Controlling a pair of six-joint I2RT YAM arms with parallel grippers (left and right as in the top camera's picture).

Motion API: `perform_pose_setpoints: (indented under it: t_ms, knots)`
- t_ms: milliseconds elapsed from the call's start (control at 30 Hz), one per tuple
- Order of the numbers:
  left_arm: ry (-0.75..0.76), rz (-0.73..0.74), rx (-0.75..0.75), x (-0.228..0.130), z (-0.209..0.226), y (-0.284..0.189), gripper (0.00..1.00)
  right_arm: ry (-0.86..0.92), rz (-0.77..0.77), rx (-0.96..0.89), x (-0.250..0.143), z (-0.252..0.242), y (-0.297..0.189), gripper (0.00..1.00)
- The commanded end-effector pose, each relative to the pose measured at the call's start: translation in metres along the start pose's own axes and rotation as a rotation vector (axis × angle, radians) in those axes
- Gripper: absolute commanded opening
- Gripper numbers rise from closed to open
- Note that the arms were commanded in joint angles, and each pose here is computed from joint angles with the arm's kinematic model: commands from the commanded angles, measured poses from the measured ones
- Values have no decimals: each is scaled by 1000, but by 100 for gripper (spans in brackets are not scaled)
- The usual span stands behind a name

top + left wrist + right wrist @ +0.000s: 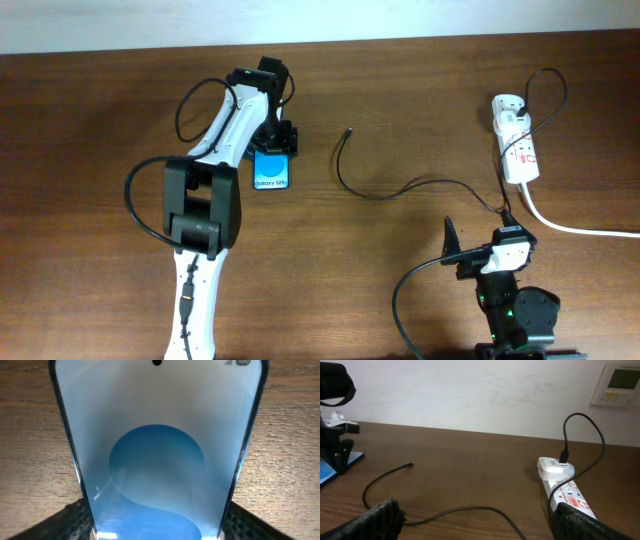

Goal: Plug charger to phone and switch on socket
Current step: 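Lower the left gripper and grasp the phone's top edge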

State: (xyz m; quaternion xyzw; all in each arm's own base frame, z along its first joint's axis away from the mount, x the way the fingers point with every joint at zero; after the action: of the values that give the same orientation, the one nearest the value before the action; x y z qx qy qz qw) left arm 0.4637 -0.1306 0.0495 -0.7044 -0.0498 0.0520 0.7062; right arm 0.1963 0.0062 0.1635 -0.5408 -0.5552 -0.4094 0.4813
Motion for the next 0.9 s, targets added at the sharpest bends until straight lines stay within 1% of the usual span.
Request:
perform_pose_setpoints:
  t_ms: [0,67,167,233,367,467,533,567,600,633,667,733,767,867]
  knots:
    - [-12,98,68,-12,7,50,75,6,3,4,-2,1,0,98]
    - [-12,92,65,-11,6,48,74,6,3,4,-2,1,0,98]
    - [-12,63,52,-3,3,31,74,6,3,4,-2,1,0,98]
    - [-12,31,38,6,-1,5,74,6,3,4,-2,1,0,98]
    - [-13,-80,-12,23,-9,-57,74,6,3,4,-2,1,0,98]
    - [-14,-158,-48,29,-11,-97,73,6,3,4,-2,1,0,98]
    - [-14,-196,-65,29,-11,-116,70,6,3,4,-2,1,0,98]
    - [-15,-216,-75,29,-11,-125,64,6,3,4,-2,1,0,98]
    - [-15,-234,-83,29,-11,-134,50,6,3,4,-2,1,0,98]
    - [-15,-245,-88,29,-11,-139,42,6,3,4,-2,1,0,98]
    - [-15,-255,-93,28,-11,-145,31,6,3,4,-2,1,0,98]
    - [-16,-271,-100,25,-9,-155,5,6,3,4,-2,1,0,98]
    - [-16,-274,-101,23,-9,-159,0,6,3,4,-2,1,0,98]
    - [-16,-283,-105,18,-6,-170,0,6,3,4,-2,1,0,98]
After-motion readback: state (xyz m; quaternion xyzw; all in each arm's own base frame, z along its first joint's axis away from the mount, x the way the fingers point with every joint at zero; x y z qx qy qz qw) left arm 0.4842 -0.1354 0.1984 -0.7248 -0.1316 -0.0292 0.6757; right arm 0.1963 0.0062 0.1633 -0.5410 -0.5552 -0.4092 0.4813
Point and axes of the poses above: each gripper's point midway between its finger pads, its own y axis out along the fingers, its own z axis along the line the jaws close on, x = y × z, the point moved 5 cm from there along -y, back along the fingers, and after that the axes turned 9 degrees about -y, right-handed, at the moved point
